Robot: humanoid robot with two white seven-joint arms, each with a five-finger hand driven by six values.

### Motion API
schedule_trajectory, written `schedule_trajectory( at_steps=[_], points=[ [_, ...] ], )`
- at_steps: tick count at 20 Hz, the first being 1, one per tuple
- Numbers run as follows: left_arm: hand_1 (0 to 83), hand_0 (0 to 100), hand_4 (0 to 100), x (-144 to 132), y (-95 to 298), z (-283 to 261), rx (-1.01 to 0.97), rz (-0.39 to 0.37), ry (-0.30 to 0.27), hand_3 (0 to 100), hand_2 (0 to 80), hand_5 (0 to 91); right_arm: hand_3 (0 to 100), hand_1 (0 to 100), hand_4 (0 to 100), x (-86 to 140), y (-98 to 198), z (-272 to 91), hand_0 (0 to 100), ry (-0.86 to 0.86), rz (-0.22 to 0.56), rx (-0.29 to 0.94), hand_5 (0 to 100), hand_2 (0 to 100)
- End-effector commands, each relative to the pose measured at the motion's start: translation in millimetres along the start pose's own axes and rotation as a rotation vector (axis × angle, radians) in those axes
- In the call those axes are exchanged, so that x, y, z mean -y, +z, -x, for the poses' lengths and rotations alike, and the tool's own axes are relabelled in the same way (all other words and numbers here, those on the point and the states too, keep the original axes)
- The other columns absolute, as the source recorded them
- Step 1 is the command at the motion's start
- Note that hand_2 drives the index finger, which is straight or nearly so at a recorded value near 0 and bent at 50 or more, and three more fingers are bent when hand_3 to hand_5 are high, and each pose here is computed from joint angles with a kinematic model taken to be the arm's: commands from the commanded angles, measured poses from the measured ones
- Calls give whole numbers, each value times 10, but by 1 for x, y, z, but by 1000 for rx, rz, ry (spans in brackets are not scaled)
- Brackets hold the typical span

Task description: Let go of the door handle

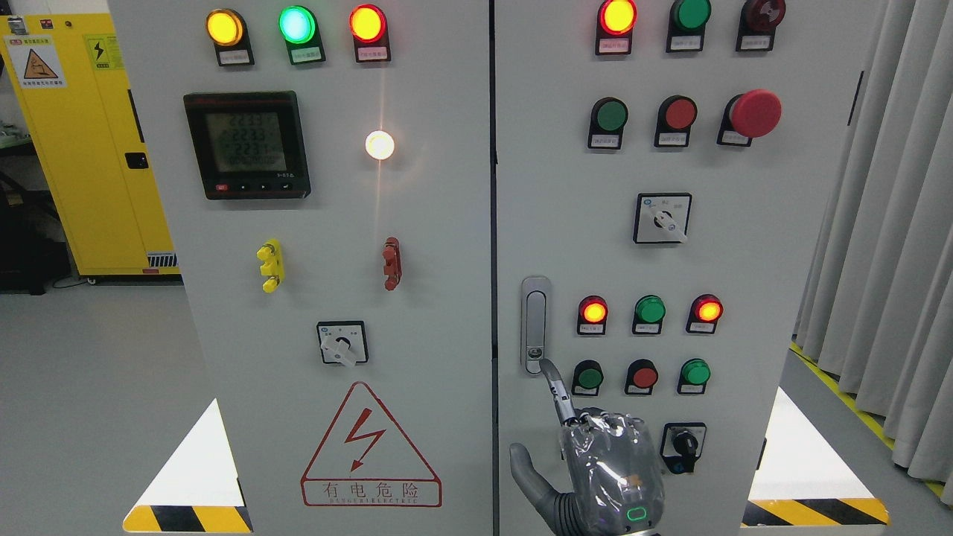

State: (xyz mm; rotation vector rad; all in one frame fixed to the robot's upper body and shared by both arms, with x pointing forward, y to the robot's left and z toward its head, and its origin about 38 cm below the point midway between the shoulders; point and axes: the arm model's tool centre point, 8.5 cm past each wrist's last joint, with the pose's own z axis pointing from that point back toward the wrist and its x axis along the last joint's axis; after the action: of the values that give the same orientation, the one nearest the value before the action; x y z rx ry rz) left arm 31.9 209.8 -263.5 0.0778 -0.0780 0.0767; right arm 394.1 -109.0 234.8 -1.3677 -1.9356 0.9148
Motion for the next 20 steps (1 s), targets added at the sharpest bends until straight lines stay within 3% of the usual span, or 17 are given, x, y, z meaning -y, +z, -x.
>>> schedule_trajectory(
  at_steps=[1, 20],
  points=[
    [556, 120, 0, 1, 0, -4, 12, 2, 1, 0, 0, 0, 1000, 359, 1000, -8, -4, -1, 449, 2, -20, 6, 1000, 0],
    [556, 120, 0, 1, 0, -4, 12, 2, 1, 0, 0, 0, 1000, 352, 1000, -10, -13, -3, 459, 4, -14, 6, 1000, 0]
  ],
)
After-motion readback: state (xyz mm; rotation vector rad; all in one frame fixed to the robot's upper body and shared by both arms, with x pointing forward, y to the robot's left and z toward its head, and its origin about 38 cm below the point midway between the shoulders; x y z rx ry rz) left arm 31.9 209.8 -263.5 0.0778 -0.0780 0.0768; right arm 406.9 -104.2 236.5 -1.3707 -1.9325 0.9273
